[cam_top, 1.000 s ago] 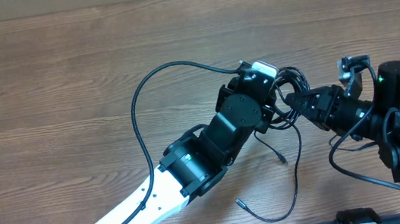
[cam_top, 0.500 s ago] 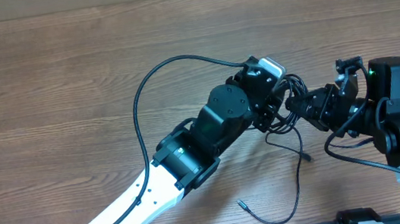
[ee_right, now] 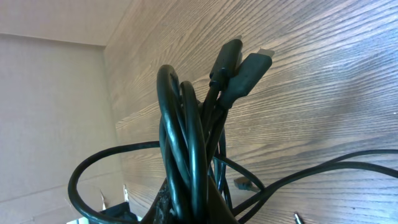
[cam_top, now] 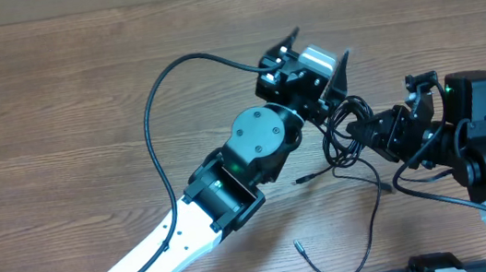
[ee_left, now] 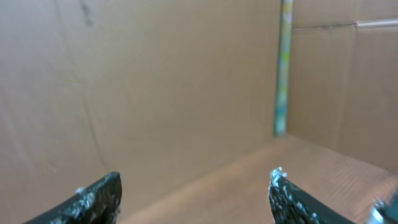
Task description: Untangle cables
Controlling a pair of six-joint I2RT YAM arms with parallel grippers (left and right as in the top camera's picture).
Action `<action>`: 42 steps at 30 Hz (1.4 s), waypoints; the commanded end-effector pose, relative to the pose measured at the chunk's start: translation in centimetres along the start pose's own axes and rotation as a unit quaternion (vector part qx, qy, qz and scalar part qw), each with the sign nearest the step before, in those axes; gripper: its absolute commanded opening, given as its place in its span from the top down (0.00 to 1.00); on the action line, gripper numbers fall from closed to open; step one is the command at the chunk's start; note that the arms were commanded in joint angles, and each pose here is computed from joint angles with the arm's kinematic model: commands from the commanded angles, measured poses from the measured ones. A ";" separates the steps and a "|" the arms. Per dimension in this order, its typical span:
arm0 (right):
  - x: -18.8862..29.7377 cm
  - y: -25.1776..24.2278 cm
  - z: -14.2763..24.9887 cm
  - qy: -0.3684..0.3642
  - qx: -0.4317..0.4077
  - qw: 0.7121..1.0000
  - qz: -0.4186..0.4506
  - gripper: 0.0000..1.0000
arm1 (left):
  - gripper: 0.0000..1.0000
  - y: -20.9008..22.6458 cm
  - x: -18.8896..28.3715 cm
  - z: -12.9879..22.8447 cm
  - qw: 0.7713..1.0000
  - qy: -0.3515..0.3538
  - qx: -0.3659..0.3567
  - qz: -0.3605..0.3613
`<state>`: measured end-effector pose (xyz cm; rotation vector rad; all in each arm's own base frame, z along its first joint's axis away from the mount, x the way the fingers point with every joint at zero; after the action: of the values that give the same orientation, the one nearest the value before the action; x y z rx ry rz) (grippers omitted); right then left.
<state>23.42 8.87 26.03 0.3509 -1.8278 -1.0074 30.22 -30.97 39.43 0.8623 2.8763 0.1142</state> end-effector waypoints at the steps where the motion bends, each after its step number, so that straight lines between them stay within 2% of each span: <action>1: 0.0 0.2 0.0 -0.002 0.011 1.000 -0.004 0.96 | 0.24 1.2 0.4 -1.8 0.999 -0.022 -0.028 -0.034; 4: 0.0 0.2 0.0 -0.002 0.011 1.000 -0.004 0.96 | 0.25 1.1 0.4 -0.8 0.999 0.003 -0.037 -0.030; 7: 0.0 0.2 -0.1 -0.003 0.011 1.000 -0.002 0.96 | 0.27 0.8 0.5 1.8 0.996 0.062 -0.058 -0.021; 10: 0.0 0.1 -0.1 -0.005 0.010 1.000 0.001 0.96 | 0.20 0.9 0.9 4.1 0.990 0.115 -0.073 -0.022; 11: 0.0 0.1 -0.1 -0.005 0.010 1.000 0.001 0.96 | 0.05 1.4 1.1 4.8 0.988 0.132 -0.069 -0.042; 12: 0.0 0.1 -0.1 -0.005 0.011 1.000 0.001 0.96 | 0.00 2.8 1.6 5.6 0.983 0.154 -0.050 -0.092; 14: 0.0 0.1 -0.1 -0.005 0.011 1.000 0.001 0.96 | 0.00 5.5 3.0 7.1 0.962 0.184 -0.012 -0.201; 16: 0.0 0.1 -0.1 -0.005 0.011 1.000 0.001 0.96 | 0.00 6.6 3.9 8.0 0.949 0.199 0.008 -0.245; 21: 0.0 0.1 -0.2 -0.006 0.012 1.000 0.000 0.96 | 0.00 4.8 4.1 10.9 0.950 0.264 0.045 -0.161; 25: 0.0 0.2 -0.1 -0.005 0.012 1.000 -0.002 0.96 | 0.00 4.8 4.8 13.3 0.928 0.313 0.145 -0.143; 33: 0.0 0.2 -0.1 -0.005 0.012 1.000 -0.002 0.96 | 0.01 5.2 4.4 14.3 0.898 0.354 0.262 -0.008; 38: 0.1 0.2 -0.1 -0.005 0.012 1.000 -0.002 0.96 | 0.00 4.4 4.8 14.2 0.879 0.366 0.296 0.076; 42: 0.1 0.2 -0.1 -0.005 0.012 1.000 -0.002 0.96 | 0.02 3.3 5.5 15.2 0.869 0.379 0.300 0.105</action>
<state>23.51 8.74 25.94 0.3422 -1.8373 -1.0002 31.76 -23.37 24.44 1.2224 3.6754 -0.5238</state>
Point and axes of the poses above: each gripper's point midway between its finger pads, its own x axis back along the fingers, its own y axis along the line the jaws close on, z = x × y, the point moved 3 cm from there along x, back along the fingers, and after that the axes turned 1 degree about -x, right-handed, at the moved point
